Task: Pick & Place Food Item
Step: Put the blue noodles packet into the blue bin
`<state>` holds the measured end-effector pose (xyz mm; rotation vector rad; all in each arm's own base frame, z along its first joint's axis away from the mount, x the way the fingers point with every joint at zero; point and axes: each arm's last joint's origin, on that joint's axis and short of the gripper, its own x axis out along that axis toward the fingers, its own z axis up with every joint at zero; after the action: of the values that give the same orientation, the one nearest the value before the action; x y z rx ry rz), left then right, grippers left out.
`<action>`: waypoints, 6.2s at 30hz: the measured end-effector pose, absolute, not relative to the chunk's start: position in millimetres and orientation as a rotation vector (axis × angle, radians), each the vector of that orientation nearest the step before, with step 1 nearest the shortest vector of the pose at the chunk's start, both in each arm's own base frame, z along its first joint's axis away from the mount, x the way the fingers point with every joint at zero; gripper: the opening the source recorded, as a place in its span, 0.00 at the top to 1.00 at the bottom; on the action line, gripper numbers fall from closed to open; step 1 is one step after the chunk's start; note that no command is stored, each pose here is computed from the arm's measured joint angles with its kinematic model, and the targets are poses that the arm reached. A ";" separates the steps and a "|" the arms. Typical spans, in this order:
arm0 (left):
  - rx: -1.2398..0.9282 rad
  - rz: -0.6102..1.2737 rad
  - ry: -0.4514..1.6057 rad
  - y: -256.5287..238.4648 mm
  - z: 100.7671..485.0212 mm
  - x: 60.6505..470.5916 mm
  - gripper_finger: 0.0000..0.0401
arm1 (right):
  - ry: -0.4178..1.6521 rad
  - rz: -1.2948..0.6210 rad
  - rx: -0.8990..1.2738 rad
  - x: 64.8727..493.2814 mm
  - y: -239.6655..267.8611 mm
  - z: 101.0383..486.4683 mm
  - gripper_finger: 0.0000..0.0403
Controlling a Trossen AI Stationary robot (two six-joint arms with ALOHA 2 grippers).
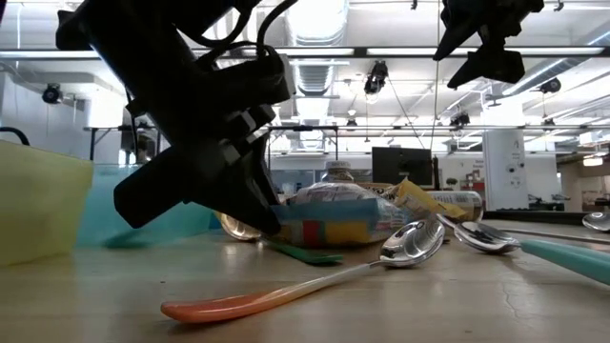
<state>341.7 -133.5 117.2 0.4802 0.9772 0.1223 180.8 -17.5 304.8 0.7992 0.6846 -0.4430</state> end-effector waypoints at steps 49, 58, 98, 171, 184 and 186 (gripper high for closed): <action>-0.437 0.708 0.616 -29.1 324.5 260.4 1.00 | 0.662 -0.458 0.786 181.8 -18.3 305.8 0.40; -0.559 0.913 0.721 14.7 327.8 227.6 1.00 | 0.661 -0.460 0.766 181.7 -18.6 305.9 0.40; -0.870 1.255 0.880 90.7 235.6 144.4 1.00 | 0.669 -0.449 0.737 181.6 -18.5 305.7 0.40; -0.789 1.635 0.780 94.0 238.7 126.1 0.59 | 0.669 -0.449 0.737 181.5 -18.5 305.8 0.40; -0.693 1.395 0.588 96.6 278.1 148.9 0.61 | 0.669 -0.449 0.737 181.6 -18.5 305.7 0.40; -0.667 1.354 0.562 96.6 289.2 152.8 0.64 | 0.669 -0.449 0.737 181.7 -18.5 305.7 0.40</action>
<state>152.8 96.6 289.2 -0.6669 0.5618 1.3542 181.7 -18.5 305.7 0.7369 0.6692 -0.4486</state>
